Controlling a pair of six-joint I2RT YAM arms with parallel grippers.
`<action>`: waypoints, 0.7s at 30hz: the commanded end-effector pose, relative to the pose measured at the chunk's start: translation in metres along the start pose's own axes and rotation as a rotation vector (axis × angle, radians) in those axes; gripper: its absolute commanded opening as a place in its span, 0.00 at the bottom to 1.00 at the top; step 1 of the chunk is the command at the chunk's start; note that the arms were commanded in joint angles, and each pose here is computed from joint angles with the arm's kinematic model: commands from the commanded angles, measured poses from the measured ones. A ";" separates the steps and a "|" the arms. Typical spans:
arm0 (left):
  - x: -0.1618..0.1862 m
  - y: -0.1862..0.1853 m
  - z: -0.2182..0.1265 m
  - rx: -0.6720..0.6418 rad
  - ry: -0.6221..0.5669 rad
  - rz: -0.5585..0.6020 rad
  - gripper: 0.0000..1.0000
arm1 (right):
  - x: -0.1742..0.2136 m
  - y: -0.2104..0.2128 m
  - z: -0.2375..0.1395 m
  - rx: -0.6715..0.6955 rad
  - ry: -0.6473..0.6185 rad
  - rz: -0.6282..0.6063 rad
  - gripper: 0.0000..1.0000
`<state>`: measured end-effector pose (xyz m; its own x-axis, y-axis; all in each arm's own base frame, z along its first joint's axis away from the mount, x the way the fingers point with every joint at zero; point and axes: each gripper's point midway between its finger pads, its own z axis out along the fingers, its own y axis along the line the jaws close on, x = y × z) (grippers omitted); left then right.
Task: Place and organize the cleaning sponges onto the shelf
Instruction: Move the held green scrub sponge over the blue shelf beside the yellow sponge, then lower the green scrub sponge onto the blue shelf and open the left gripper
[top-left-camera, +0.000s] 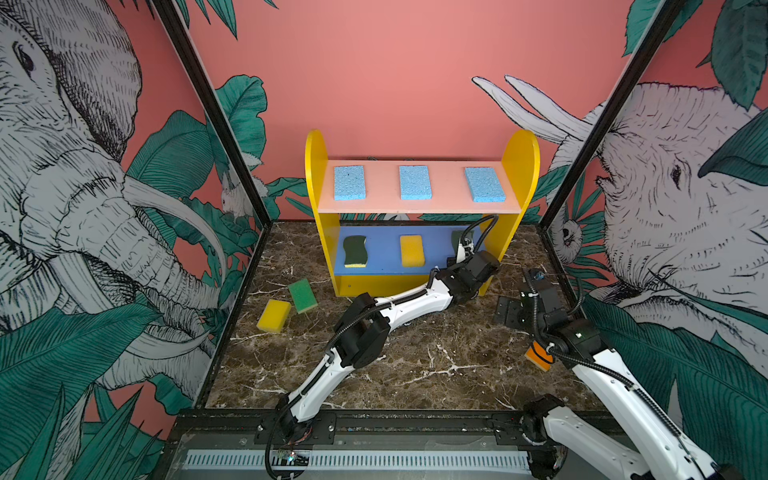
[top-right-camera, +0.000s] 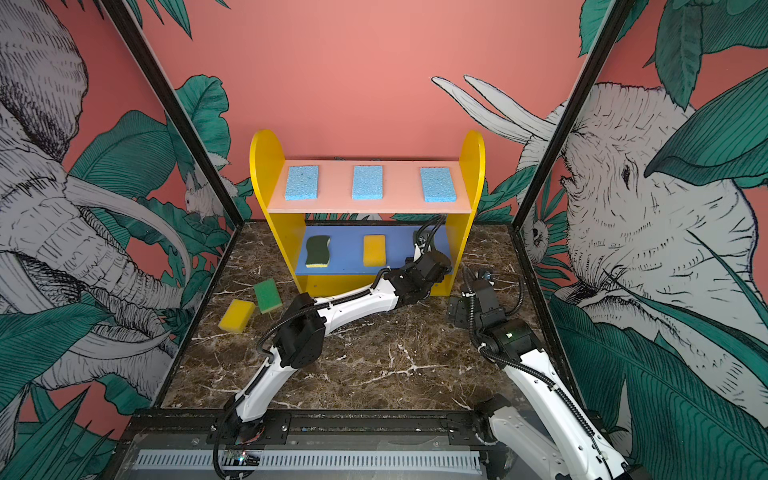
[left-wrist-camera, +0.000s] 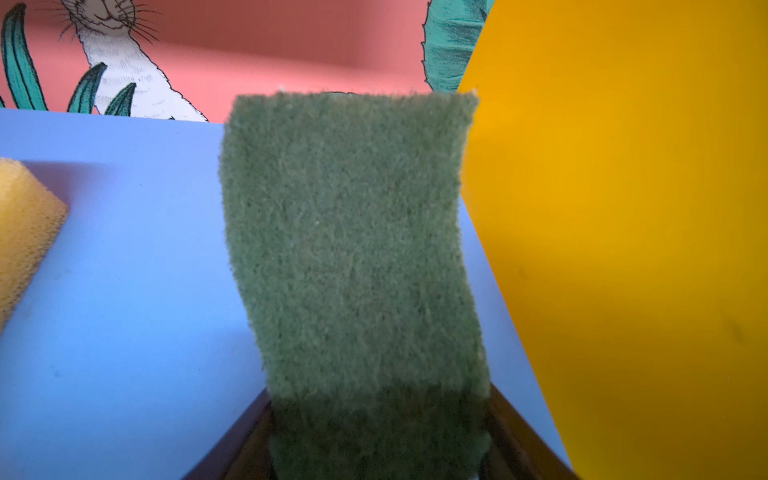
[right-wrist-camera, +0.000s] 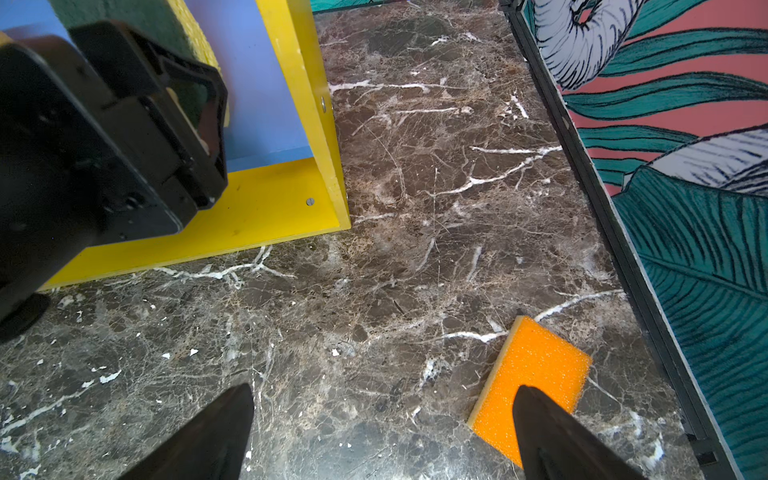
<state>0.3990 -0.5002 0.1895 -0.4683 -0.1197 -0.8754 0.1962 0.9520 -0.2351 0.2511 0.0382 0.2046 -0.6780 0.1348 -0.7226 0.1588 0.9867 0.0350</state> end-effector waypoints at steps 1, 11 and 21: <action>-0.010 0.002 0.002 -0.019 -0.020 -0.047 0.68 | -0.007 0.001 -0.002 -0.006 -0.027 0.013 0.99; -0.012 0.015 0.011 -0.077 -0.018 -0.085 0.69 | -0.006 0.001 -0.002 -0.007 -0.024 0.015 0.99; -0.016 0.018 0.008 -0.086 -0.013 -0.084 0.76 | -0.007 0.001 -0.004 -0.013 -0.030 0.022 0.99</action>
<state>0.4138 -0.4938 0.1867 -0.4724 -0.1864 -0.8615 0.1155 0.9559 -0.2702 0.2509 0.0387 0.2057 -0.6748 0.1376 -0.7251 0.1572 0.9867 0.0410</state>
